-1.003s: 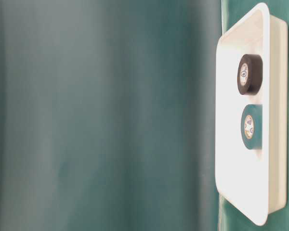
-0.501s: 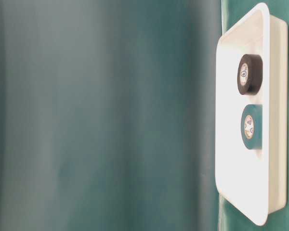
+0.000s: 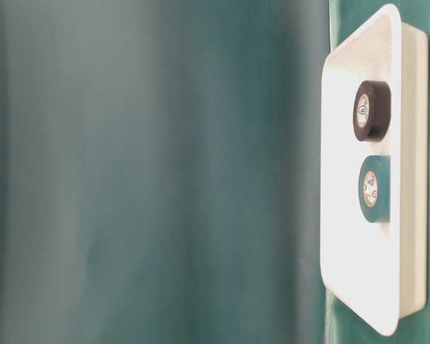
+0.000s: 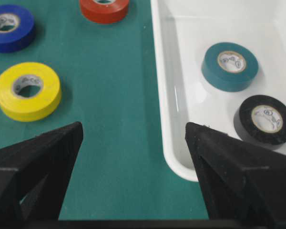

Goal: Pick up the tape from a random location and place it into the white case.
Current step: 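Move the left gripper over the blue tape roll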

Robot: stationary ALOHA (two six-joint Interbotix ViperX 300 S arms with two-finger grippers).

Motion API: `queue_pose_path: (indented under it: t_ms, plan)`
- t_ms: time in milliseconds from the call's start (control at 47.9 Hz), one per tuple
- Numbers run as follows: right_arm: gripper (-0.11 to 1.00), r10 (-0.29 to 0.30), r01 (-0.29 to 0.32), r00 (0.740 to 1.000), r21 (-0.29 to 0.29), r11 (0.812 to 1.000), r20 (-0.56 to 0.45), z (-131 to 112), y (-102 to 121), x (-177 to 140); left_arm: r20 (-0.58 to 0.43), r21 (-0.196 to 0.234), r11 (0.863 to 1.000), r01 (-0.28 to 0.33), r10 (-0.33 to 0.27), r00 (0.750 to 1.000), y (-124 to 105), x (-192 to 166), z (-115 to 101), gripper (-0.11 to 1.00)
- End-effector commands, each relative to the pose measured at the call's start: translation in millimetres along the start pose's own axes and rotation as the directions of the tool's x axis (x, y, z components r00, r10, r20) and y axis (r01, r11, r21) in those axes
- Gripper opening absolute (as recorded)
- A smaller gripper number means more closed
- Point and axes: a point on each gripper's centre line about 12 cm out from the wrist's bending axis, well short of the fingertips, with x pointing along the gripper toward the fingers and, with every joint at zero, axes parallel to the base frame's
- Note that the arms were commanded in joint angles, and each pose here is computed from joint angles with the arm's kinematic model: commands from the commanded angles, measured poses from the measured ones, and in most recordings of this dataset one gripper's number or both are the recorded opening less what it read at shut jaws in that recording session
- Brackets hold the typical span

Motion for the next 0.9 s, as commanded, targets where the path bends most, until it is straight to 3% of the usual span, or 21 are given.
queue_pose_path:
  t_ms: [0, 292, 668, 877]
  plan:
    - [0.87, 0.005, -0.005, 1.000, -0.003, 1.000, 0.027, 10.9, 1.4, 0.1, 0.026, 0.007, 0.999, 0.045, -0.045, 0.999, -9.8, -0.5, 7.4, 0.98]
    - [0.87, 0.005, -0.005, 1.000, -0.002, 1.000, 0.029, 11.5, 1.5, 0.1, 0.032, -0.023, 0.988, 0.152, -0.151, 0.988, -33.2, -3.4, 8.6, 0.98]
    - [0.87, 0.006, -0.006, 0.999, -0.002, 1.000, 0.033, 13.4, 1.7, 0.0, 0.031, -0.023, 0.988, 0.155, -0.154, 0.988, -33.9, -2.9, 8.4, 0.98]
    - [0.87, 0.006, -0.006, 0.999, -0.002, 1.000, 0.033, 13.4, 1.7, 0.0, 0.086, -0.024, 0.987, 0.161, -0.158, 0.984, -35.6, 0.0, 16.1, 0.98]
